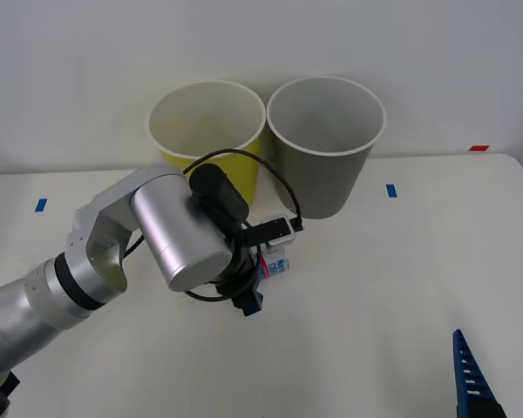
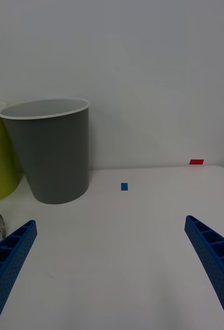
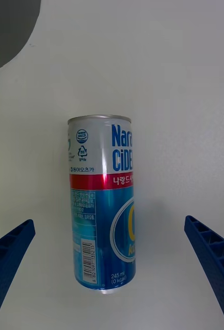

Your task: Put cans in the gray bin and PET bottles in the light green bin.

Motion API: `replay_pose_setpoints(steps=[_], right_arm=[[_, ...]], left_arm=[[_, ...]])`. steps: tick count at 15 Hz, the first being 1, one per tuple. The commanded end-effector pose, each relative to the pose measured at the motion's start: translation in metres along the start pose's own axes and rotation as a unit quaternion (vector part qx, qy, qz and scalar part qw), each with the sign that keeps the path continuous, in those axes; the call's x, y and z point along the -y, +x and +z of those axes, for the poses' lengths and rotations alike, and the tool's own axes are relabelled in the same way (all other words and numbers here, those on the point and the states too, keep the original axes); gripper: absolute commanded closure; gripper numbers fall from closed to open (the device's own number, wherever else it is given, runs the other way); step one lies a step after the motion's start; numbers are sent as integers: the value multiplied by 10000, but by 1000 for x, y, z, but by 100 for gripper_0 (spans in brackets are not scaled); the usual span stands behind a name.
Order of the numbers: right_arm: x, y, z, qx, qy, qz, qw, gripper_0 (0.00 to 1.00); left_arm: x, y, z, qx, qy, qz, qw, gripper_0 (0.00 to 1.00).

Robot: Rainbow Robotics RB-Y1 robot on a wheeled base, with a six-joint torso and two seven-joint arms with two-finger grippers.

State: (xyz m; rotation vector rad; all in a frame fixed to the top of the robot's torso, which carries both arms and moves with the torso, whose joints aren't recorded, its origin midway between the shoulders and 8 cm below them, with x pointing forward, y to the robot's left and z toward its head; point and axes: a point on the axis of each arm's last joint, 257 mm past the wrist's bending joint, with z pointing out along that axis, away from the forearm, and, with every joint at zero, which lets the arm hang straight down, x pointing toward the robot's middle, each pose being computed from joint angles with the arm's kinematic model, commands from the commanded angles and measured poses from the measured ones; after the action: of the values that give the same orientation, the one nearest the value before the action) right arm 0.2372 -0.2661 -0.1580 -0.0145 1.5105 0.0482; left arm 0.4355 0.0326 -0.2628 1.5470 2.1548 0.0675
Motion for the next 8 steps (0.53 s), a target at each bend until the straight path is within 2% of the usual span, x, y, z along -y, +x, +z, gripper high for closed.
replay_pose_setpoints(steps=[1,6,8], right_arm=[[0,0,0,0,0,0,10000,0],[0,0,0,0,0,0,10000,0],[0,0,0,0,0,0,10000,0]], left_arm=[[-6,-9,6,-134,93,18,9999,0],[-8,-11,6,-284,102,85,9995,0],[-9,-8,8,-355,25,212,9991,0]])
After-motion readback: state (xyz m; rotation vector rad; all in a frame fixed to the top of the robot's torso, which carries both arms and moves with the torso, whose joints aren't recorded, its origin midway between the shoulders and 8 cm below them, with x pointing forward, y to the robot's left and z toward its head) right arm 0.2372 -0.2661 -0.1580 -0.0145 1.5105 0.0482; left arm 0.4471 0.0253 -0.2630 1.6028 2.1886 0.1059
